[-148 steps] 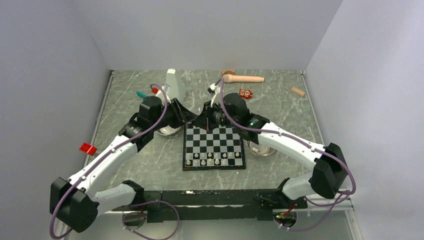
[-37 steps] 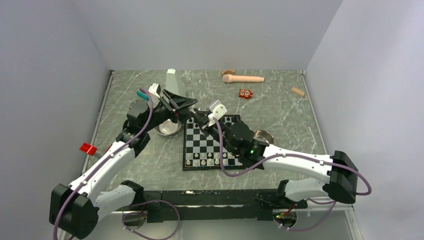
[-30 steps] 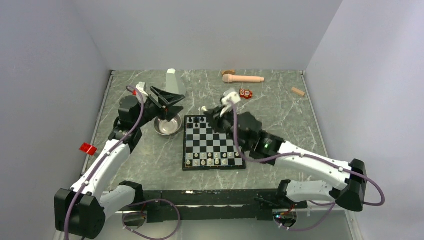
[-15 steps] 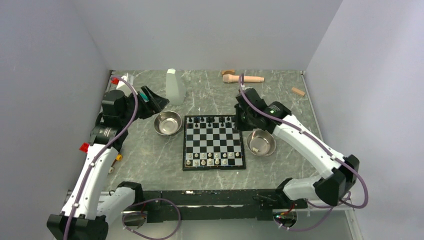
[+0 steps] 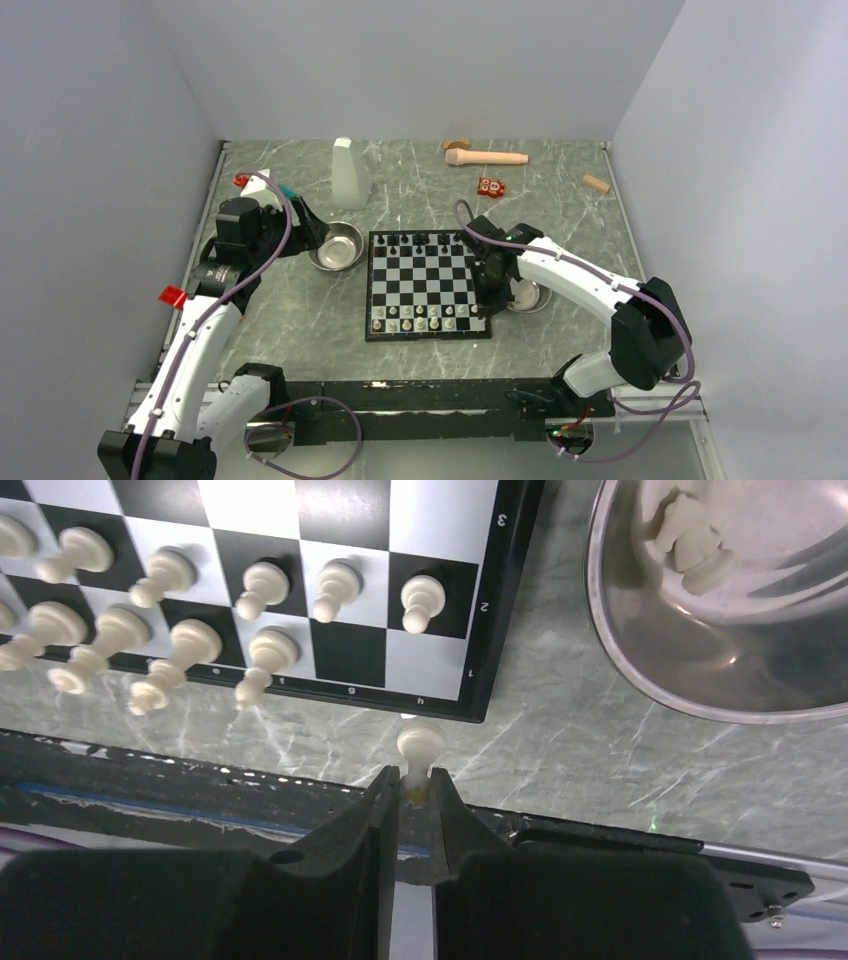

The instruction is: Set up the chess pieces on the board

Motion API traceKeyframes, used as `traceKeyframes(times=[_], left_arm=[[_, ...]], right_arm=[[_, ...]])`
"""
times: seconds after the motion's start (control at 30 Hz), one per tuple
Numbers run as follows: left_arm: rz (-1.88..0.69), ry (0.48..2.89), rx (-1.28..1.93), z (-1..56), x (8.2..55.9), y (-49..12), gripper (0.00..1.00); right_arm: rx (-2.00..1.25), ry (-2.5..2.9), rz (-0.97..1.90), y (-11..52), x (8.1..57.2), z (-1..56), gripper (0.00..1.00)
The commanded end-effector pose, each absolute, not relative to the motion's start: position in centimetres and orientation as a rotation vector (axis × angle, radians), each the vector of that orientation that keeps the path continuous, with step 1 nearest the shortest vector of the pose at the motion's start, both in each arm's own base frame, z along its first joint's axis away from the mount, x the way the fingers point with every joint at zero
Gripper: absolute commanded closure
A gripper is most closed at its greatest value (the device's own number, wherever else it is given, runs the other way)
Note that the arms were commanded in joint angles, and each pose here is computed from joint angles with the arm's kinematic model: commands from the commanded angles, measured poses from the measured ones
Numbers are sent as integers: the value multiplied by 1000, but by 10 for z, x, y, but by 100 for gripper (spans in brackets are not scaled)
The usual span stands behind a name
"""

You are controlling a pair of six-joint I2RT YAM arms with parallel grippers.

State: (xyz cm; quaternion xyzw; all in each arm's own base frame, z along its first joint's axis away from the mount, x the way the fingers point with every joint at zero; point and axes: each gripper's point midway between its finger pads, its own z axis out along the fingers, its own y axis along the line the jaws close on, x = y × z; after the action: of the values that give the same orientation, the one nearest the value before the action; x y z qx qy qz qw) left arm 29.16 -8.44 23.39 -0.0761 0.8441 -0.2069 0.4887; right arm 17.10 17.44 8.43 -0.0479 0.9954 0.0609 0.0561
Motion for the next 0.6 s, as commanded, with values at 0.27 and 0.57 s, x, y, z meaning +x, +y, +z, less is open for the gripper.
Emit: traceKeyframes(times=[0.27,0.57], left_arm=[[-485,2013,-163,238,296,-82,16],[-495,2013,-168,238,294,-83,16]], right_arm=[[-113,3026,242,189,180,55,100],[-120,3042,177,184,181,48,100]])
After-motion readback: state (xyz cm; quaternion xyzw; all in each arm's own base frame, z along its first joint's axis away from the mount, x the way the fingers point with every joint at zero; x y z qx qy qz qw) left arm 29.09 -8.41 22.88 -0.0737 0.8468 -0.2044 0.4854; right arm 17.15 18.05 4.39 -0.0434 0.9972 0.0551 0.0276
